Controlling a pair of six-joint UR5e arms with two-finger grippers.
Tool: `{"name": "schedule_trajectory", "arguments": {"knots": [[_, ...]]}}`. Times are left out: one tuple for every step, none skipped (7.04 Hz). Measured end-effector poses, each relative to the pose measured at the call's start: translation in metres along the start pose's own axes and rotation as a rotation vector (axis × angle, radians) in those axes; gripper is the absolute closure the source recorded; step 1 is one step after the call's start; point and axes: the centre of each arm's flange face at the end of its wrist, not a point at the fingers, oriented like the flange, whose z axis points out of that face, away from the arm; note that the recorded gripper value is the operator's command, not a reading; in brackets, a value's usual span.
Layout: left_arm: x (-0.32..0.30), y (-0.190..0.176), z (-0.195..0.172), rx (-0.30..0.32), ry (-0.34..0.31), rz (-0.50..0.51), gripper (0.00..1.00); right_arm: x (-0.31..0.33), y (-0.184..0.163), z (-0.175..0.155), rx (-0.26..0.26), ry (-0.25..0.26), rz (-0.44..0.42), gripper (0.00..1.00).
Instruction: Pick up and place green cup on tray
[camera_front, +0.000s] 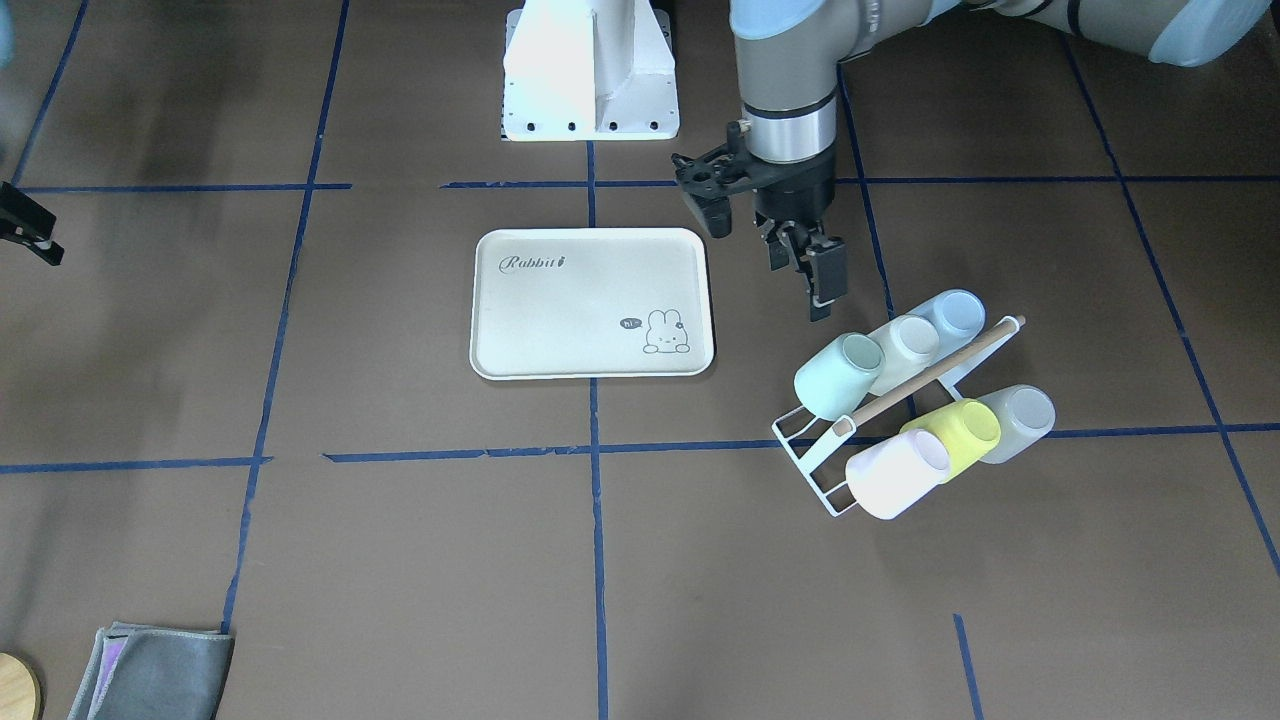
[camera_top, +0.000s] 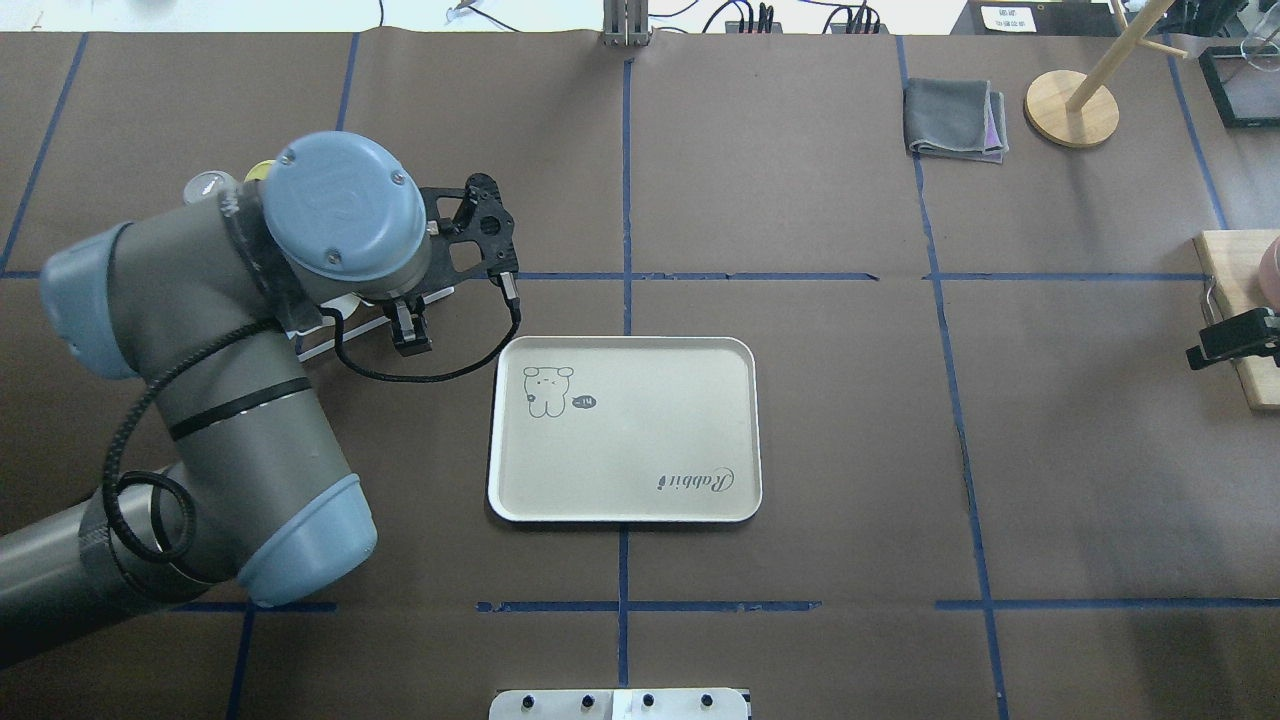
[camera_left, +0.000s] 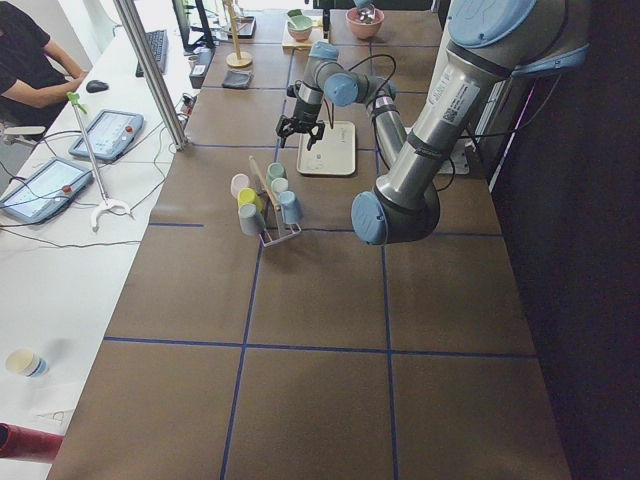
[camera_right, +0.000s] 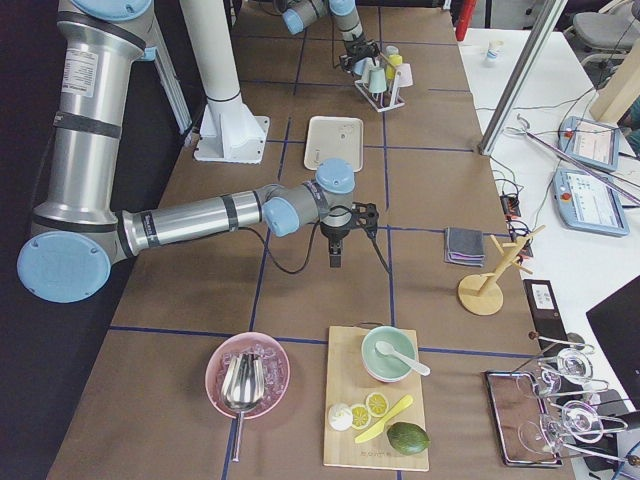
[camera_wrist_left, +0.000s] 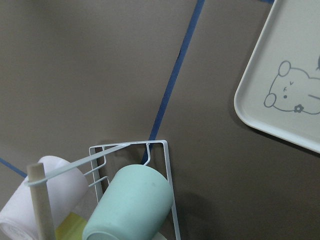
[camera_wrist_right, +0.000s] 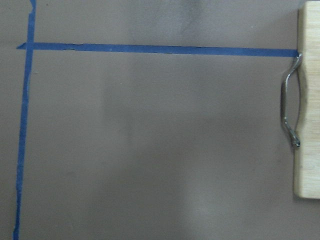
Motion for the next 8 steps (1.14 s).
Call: {"name": "schedule_trajectory", "arguments": {"knots": [[0.000, -0.020, 0.007, -0.076, -0.062, 0.120, 0.00, 0.014, 0.005, -0.001, -0.002, 0.007, -0.012, 0.00], [0.002, -0.038, 0.009, -0.177, -0.131, 0.270, 0.00, 0.021, 0.009, -0.002, -0.004, 0.011, -0.018, 0.00], [0.017, -0.049, 0.018, -0.268, -0.179, 0.401, 0.00, 0.024, 0.010, -0.002, -0.004, 0.012, -0.019, 0.00], [0.031, -0.054, 0.036, -0.360, -0.193, 0.485, 0.00, 0.026, 0.011, -0.003, -0.004, 0.013, -0.018, 0.00], [0.037, -0.057, 0.051, -0.440, -0.196, 0.527, 0.00, 0.028, 0.013, -0.003, -0.006, 0.011, -0.016, 0.00], [0.038, -0.066, 0.063, -0.503, -0.199, 0.539, 0.00, 0.030, 0.016, -0.003, -0.008, 0.008, -0.012, 0.00], [0.038, -0.079, 0.076, -0.560, -0.198, 0.523, 0.00, 0.031, 0.018, -0.004, -0.011, 0.003, -0.009, 0.00], [0.037, -0.086, 0.087, -0.612, -0.208, 0.509, 0.00, 0.032, 0.019, -0.004, -0.013, -0.002, -0.007, 0.00]]}}
